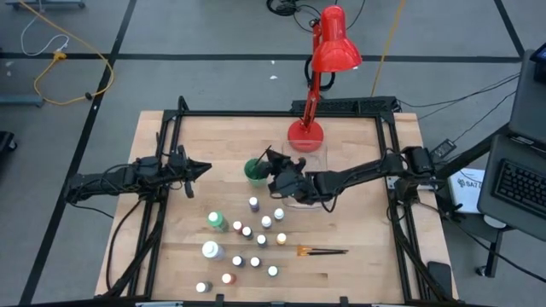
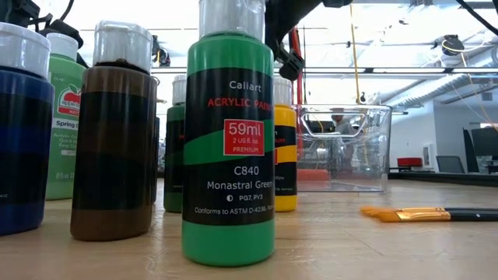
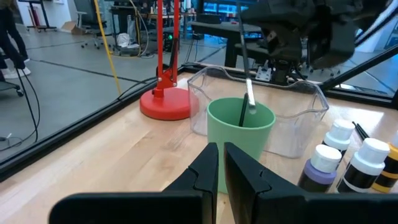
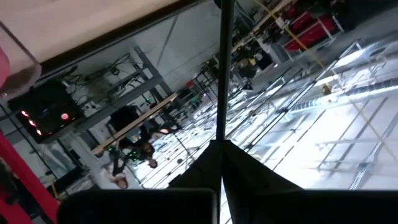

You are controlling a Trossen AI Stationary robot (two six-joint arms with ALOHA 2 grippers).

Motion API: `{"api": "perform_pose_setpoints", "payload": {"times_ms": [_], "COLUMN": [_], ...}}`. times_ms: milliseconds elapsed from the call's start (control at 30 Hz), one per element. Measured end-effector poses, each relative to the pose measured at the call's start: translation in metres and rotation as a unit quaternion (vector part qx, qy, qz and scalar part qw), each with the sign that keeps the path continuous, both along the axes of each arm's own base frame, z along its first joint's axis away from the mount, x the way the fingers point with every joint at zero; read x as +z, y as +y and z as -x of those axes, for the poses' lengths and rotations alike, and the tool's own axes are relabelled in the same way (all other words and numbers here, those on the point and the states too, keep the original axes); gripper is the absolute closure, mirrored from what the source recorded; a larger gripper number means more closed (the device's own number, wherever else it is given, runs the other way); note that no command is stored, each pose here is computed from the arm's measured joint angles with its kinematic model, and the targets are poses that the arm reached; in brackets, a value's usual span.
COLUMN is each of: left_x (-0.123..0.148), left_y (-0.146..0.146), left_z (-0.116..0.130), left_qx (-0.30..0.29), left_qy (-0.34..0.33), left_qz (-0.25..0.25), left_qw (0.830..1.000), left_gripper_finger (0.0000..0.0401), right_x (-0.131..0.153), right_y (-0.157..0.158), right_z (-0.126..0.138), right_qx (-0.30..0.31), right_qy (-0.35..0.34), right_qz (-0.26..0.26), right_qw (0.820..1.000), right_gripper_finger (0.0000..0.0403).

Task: Pick & Place Paint Supplies
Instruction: Put the black paintbrush into the green cup

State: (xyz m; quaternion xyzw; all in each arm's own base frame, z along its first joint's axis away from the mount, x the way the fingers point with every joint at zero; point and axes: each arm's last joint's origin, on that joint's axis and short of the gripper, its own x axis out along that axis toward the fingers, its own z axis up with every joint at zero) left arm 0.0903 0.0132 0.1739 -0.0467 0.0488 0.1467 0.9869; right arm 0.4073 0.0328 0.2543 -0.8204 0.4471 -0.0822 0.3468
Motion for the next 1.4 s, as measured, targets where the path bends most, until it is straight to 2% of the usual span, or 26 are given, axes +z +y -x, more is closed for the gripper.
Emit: {"api": "perform_pose_setpoints", "payload": {"times_ms": [333,600,1033,1233,1400], "left_x": [0.000,0.000,0.000,0.000,0.000], "left_y": [0.000,0.000,0.000,0.000,0.000], "left_z": [0.000,0.000,0.000,0.000,0.000], "left_qx": [-0.001,-0.002,-0.006,-0.006,-0.006], "left_qy": [0.002,0.007,0.016,0.016,0.015], "left_qz": [-0.008,-0.023,-0.051,-0.051,-0.051], "left_qw": [1.000,1.000,0.999,0.999,0.999], "left_gripper_finger": [0.0375,0.0375,0.0375,0.0375,0.0375], "right_x": [-0.019,-0.034,-0.049,-0.056,-0.055], "right_y": [-0.010,-0.010,-0.016,-0.020,-0.020], "right_z": [0.006,0.010,0.012,0.015,0.015], "right_qx": [-0.007,0.048,0.117,0.122,0.116], "right_qy": [0.030,0.076,0.100,0.103,0.090], "right_qz": [0.002,0.003,-0.030,-0.044,-0.049], "right_qw": [1.000,0.996,0.988,0.986,0.988], "right_gripper_finger": [0.0403,0.0403,0.0403,0.0400,0.0376]}}
